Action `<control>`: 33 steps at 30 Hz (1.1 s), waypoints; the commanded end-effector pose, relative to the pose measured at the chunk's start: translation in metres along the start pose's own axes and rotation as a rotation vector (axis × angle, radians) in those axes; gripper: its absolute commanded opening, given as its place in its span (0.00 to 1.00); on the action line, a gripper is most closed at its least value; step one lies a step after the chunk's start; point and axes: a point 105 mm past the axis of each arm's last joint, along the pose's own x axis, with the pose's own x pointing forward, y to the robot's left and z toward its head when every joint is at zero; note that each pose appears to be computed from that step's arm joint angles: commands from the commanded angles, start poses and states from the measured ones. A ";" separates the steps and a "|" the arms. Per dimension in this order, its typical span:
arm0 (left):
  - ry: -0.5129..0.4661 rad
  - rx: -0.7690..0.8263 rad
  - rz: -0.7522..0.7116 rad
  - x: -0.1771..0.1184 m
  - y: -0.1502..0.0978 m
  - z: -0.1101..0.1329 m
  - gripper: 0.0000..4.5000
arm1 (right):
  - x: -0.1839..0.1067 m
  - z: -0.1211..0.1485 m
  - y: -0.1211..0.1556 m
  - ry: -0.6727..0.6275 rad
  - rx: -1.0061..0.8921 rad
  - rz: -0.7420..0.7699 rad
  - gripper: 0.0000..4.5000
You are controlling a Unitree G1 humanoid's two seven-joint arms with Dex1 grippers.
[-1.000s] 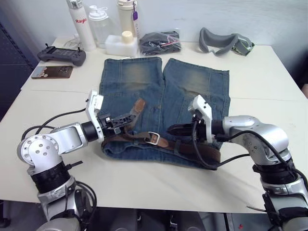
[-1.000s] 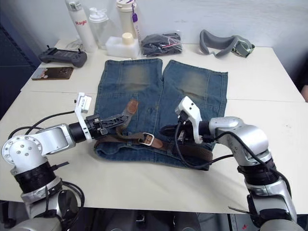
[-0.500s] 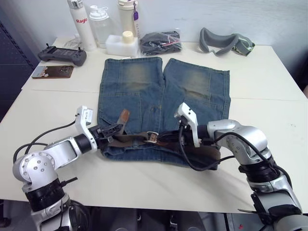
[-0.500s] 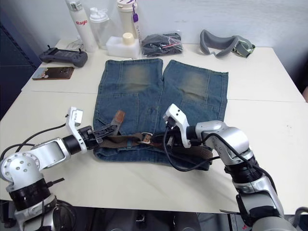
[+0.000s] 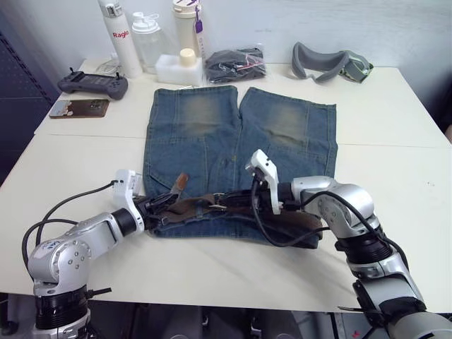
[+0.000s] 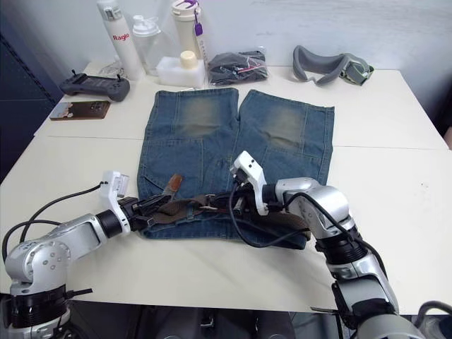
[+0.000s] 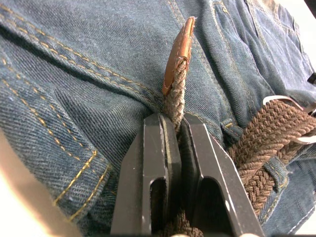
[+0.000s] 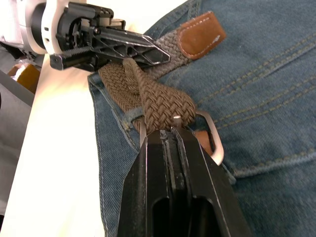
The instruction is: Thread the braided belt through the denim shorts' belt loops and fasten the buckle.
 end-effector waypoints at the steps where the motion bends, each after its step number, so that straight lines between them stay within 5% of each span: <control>1: 0.082 -0.013 0.070 -0.001 0.015 -0.022 0.00 | 0.004 0.006 0.002 -0.008 -0.037 0.020 0.02; 22: 0.063 0.013 0.113 -0.003 0.020 -0.030 0.00 | 0.024 -0.060 -0.001 0.269 0.227 0.139 0.02; 33: 0.065 0.011 0.105 0.000 0.018 -0.033 0.00 | -0.002 -0.003 -0.005 0.102 0.078 0.109 0.02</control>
